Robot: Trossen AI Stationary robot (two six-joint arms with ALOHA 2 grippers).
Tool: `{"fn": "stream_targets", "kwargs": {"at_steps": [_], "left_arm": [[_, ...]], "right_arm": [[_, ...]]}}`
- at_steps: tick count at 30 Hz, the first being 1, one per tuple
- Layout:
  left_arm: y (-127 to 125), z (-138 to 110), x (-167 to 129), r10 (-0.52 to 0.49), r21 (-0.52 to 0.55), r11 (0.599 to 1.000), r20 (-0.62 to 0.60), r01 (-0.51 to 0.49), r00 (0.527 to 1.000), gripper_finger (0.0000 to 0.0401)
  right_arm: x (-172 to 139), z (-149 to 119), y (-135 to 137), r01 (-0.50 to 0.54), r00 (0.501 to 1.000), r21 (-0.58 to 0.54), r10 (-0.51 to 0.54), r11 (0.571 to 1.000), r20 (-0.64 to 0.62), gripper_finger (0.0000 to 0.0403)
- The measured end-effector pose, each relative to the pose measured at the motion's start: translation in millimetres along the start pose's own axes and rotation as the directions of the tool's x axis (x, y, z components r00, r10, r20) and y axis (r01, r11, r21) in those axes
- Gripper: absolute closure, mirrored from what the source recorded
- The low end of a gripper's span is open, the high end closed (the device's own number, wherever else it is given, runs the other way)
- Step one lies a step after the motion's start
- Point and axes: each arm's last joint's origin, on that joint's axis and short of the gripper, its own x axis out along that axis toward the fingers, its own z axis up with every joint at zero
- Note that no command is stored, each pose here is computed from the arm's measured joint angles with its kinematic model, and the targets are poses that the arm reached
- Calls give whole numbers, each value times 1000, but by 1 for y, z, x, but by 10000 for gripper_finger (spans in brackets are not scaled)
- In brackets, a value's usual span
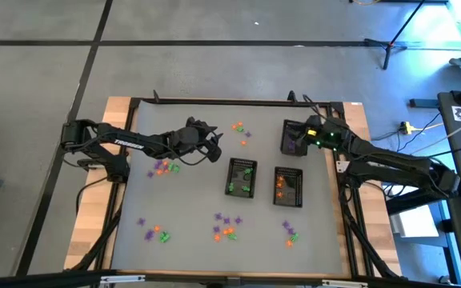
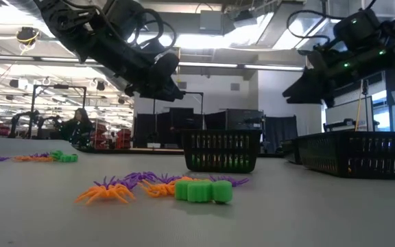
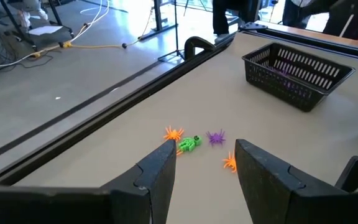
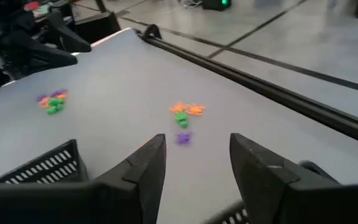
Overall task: Sort Halloween decoration
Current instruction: Put the purple spider toy into the top bin
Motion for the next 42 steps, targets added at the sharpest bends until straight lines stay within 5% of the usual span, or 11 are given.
{"fn": "stream_targets", "kwargs": {"at_steps": [11,21,36,42], "left_arm": [[0,2,0,-3,-9,1000,17,3,1000,244],[0,1,0,-2,-7,1000,12,3,1000,244],[0,1,0,-3,12,1000,13,3,1000,244],[0,1,0,-4,11,1000,14,4,1000,244]], "right_arm": [[57,10,20,-104,987,-116,88,988,-134,226],[129,27,32,-80,925,-303,-42,950,-378,226],[200,-9,23,-96,836,-352,-116,931,-536,228],[208,-18,20,-71,823,-371,-156,926,-547,268]]}}
